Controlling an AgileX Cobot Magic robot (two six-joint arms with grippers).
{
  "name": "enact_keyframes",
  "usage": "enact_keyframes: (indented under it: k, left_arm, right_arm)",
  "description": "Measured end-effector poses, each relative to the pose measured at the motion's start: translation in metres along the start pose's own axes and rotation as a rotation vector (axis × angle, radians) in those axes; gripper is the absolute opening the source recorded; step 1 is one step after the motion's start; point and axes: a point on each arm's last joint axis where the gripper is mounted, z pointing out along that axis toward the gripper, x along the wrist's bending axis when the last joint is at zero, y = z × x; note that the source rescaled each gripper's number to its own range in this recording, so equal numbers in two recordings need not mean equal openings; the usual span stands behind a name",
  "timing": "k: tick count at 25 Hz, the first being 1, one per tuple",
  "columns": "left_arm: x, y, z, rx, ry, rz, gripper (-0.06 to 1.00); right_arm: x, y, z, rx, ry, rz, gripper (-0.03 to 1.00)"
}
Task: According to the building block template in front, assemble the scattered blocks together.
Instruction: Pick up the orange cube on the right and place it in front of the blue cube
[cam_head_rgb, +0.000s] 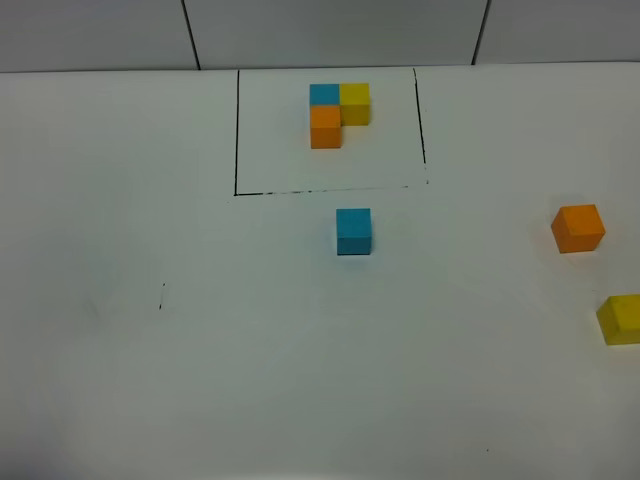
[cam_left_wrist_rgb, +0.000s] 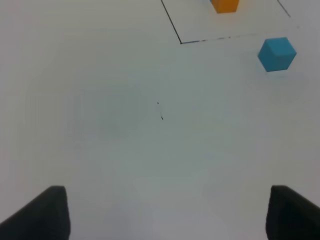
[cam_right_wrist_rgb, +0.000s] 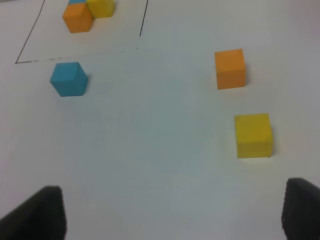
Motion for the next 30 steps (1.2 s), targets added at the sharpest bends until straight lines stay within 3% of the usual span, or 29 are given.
enact_keyframes:
  k: [7,15,21,30]
  left_arm:
    - [0.003,-0.007,0.009,0.036,0.016,-0.004,0.69]
    - [0.009,-0.010,0.011,0.057,0.083,-0.063,0.69]
    - [0.008,-0.016,0.002,-0.016,0.088,-0.067,0.69]
    - [0.008,-0.016,0.002,-0.018,0.089,-0.066,0.69]
  right_arm:
    - [0.000,0.000,0.000,0.000,0.000,0.000,0.75]
    - [0.000,0.000,0.000,0.000,0.000,0.000,0.75]
    - [0.000,0.000,0.000,0.000,0.001,0.000,0.75]
    - [0.000,0.000,0.000,0.000,0.001,0.000,0.75]
